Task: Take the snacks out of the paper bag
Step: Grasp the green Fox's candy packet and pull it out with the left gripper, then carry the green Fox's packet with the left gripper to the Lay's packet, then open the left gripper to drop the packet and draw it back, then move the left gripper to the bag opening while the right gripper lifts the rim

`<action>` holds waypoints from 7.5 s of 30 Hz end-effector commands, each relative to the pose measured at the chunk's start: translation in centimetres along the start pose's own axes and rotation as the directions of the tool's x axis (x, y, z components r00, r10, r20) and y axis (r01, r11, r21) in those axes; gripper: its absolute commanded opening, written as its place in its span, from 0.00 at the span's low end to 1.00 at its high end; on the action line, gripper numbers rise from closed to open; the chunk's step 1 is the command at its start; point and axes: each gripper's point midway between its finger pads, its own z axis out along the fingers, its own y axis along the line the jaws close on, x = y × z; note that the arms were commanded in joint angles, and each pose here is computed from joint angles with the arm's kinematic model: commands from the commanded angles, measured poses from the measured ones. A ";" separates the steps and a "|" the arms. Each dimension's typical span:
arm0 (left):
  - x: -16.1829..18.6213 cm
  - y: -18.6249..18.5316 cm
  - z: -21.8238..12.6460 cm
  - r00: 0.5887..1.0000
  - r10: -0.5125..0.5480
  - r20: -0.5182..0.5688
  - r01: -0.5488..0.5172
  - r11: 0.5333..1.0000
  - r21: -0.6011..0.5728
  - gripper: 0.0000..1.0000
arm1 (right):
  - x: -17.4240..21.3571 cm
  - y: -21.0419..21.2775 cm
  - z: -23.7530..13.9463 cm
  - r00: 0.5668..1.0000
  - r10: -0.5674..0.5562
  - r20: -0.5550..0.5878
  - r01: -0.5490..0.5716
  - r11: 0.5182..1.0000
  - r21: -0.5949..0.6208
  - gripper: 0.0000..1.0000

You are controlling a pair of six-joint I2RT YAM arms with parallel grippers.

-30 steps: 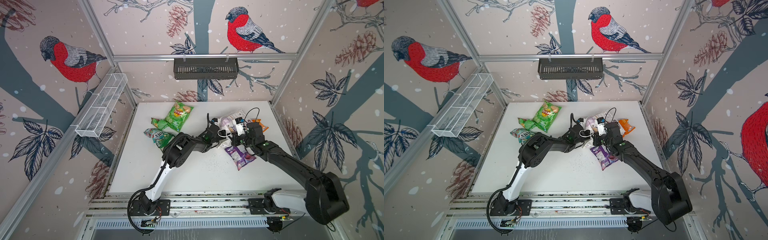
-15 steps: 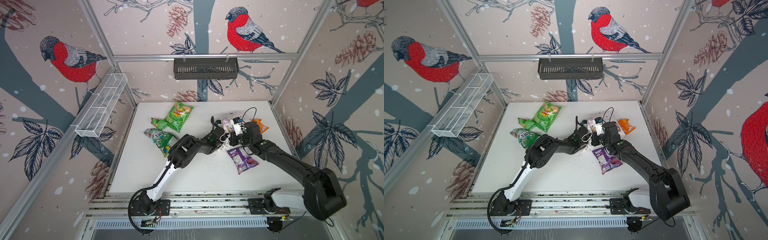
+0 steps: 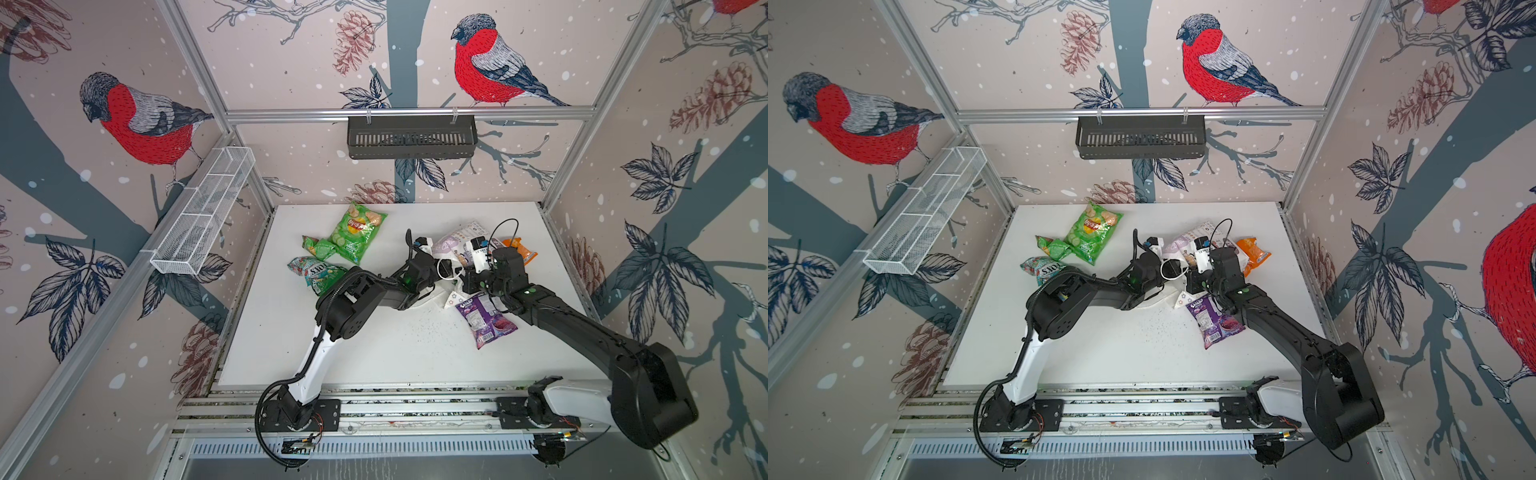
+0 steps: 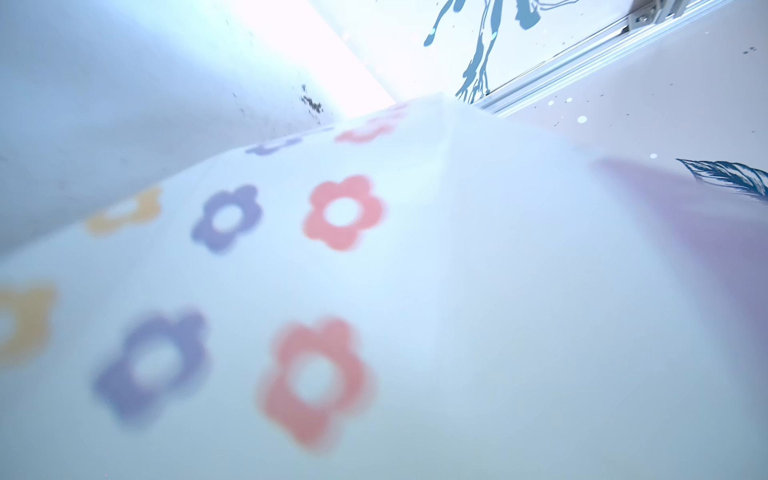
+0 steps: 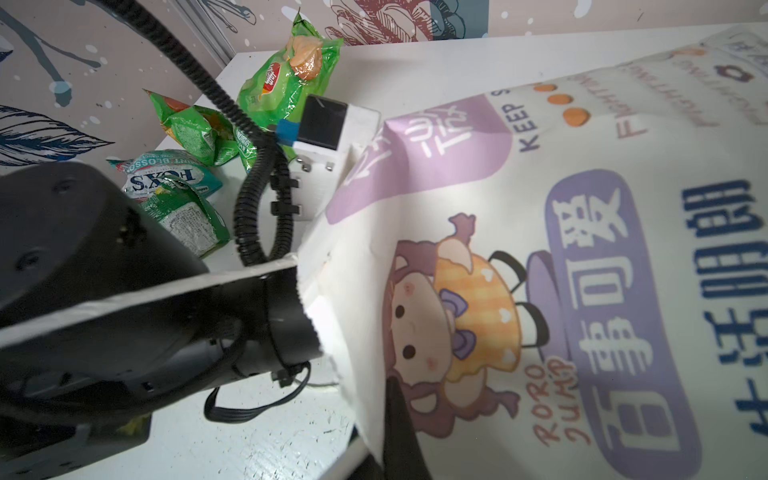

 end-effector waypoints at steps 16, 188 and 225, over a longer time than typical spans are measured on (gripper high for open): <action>-4.1 -2.9 -6.5 0.989 0.077 0.123 -0.084 0.995 0.053 0.00 | -2.1 -1.0 -2.0 0.998 -0.002 0.057 -0.002 0.998 0.069 0.00; -7.1 0.0 -24.0 0.882 0.412 0.230 -0.358 0.902 -0.242 0.58 | -8.2 8.1 7.6 0.962 -0.272 -0.003 0.271 0.959 -0.082 0.00; -2.0 5.4 -17.2 0.721 0.666 0.192 -0.616 0.742 -0.263 0.61 | -4.9 10.4 7.2 0.957 -0.290 -0.023 0.281 0.942 -0.185 0.00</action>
